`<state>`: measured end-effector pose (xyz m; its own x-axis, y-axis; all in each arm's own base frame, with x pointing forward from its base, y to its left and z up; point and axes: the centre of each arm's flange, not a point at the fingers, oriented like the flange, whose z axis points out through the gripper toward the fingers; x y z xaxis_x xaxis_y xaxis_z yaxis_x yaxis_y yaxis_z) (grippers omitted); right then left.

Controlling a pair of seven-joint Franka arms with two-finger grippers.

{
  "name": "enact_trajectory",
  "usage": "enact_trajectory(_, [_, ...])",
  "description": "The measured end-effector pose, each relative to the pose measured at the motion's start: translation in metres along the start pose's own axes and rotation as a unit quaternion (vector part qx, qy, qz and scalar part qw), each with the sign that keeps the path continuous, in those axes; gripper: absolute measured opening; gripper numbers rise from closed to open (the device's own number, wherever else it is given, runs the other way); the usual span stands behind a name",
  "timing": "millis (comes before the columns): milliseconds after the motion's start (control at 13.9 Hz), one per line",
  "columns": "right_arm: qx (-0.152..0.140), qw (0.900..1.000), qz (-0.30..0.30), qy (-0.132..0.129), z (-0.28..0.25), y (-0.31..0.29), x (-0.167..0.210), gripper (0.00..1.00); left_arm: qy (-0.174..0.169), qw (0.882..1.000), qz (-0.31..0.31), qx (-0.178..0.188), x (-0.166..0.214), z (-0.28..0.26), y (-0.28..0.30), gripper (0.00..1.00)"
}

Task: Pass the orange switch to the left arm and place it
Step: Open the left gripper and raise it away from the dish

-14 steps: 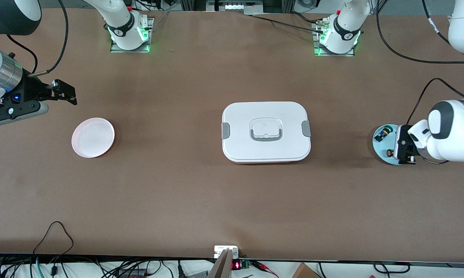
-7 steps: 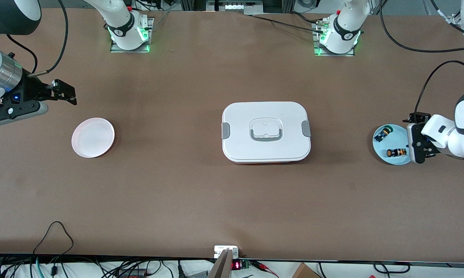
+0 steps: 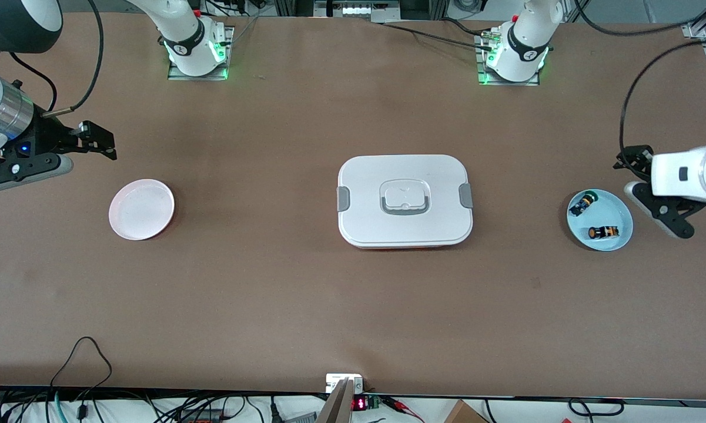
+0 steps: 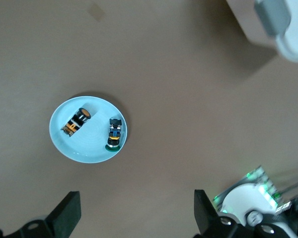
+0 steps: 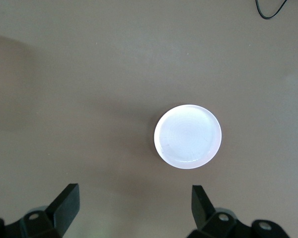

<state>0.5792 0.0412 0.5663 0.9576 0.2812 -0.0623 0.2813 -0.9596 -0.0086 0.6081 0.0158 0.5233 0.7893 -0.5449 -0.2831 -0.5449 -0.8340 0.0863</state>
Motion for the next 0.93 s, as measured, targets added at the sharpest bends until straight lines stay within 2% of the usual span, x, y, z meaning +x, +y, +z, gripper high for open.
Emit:
enact_trajectory(72, [0.0,1.0,0.0,0.0,0.0,0.0,0.0,1.0,0.018,0.998,-0.061,0.02,-0.003,-0.019,0.017,1.0])
enact_trajectory(215, [0.0,1.0,0.0,0.0,0.0,0.0,0.0,1.0,0.067,0.98,-0.182,0.049,-0.016,-0.041,0.039,1.0])
enact_trajectory(358, [0.0,1.0,0.001,0.0,0.0,0.0,0.0,1.0,0.11,0.963,-0.243,0.031,-0.033,-0.044,0.044,1.0])
enact_trajectory(502, [0.0,1.0,0.001,0.0,0.0,0.001,0.0,1.0,0.141,0.951,-0.277,-0.011,-0.056,-0.039,0.029,1.0])
enact_trajectory(573, [0.0,1.0,0.001,0.0,0.0,0.001,0.0,1.0,0.147,0.947,-0.285,-0.021,-0.063,-0.037,0.023,1.0])
enact_trajectory(717, [0.0,1.0,0.001,0.0,0.0,0.001,0.0,1.0,0.148,0.947,-0.284,-0.023,-0.065,-0.036,0.026,1.0])
enact_trajectory(932, [0.0,1.0,0.001,0.0,0.0,0.001,0.0,1.0,0.139,0.953,-0.268,0.003,-0.057,-0.038,0.04,1.0])
